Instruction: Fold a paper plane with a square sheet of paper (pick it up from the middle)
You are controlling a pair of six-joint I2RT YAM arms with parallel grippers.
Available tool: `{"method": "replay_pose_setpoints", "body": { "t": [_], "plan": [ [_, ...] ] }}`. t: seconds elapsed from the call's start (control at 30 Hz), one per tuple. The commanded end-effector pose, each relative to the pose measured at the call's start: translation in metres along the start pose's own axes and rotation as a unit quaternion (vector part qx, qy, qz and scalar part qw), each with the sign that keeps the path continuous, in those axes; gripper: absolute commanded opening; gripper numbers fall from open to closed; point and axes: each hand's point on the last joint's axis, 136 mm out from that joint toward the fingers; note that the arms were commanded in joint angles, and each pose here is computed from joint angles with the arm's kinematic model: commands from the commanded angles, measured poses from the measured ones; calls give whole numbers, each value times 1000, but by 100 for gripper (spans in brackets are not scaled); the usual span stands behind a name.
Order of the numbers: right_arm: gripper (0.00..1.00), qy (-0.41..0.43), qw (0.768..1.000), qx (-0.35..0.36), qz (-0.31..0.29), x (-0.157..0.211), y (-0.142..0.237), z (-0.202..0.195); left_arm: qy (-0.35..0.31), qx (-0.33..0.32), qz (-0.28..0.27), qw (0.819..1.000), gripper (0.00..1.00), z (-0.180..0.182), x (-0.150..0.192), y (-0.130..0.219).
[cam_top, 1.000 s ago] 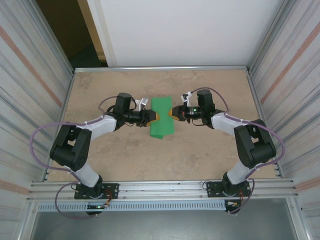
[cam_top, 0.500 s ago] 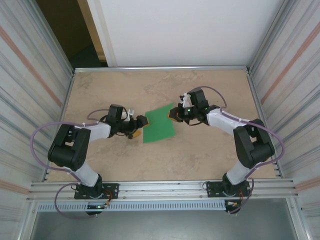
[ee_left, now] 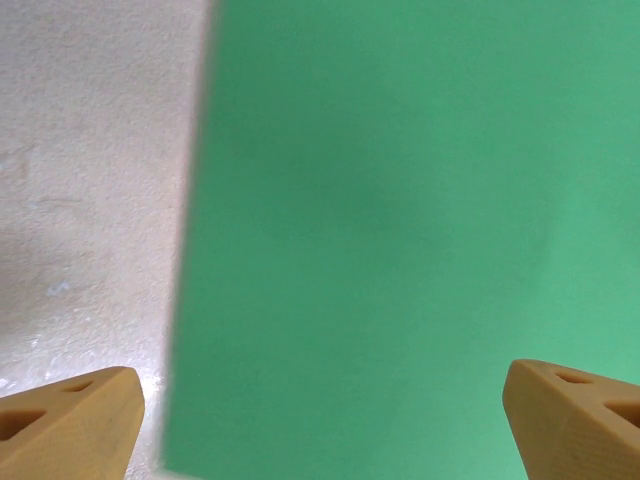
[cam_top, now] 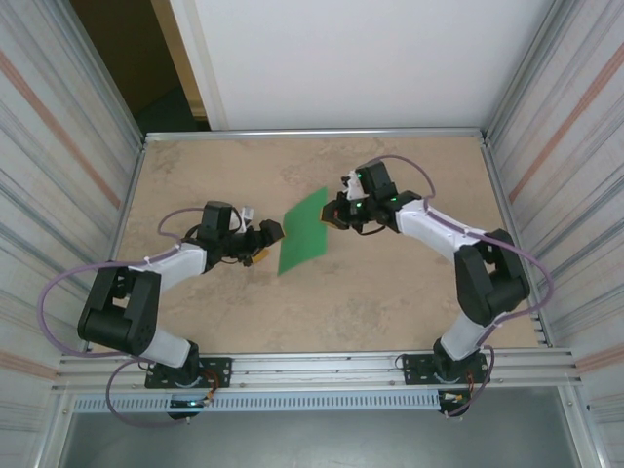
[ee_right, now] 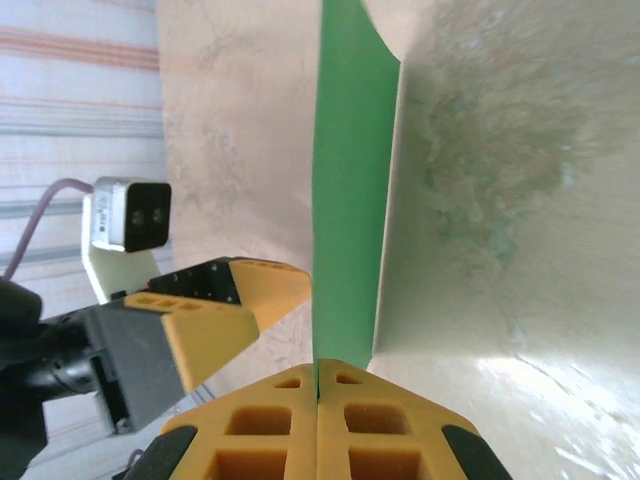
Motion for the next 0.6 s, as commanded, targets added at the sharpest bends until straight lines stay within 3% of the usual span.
{"method": "replay_pose_setpoints", "body": {
  "t": [0.0,0.13,0.27,0.57],
  "plan": [
    [0,3,1000,20,-19,-1,53,1,-17,-2,-14,1000,93,-6,-7,7],
    [0,2,998,41,-39,0,92,-1,-16,2,-11,1000,93,-7,-9,2],
    [0,10,999,36,-29,4,98,11,-11,9,-5,1000,93,-8,-9,-4],
    [0,13,1000,7,24,7,14,15,-16,6,6,1000,94,-11,1,-11]
  ]
}}
Point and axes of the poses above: each hand's point on the last joint's axis, 136 mm out from that joint toward the fingers, its own y axis back along the fingers, its own z axis along the line the jaws close on, x = y × z
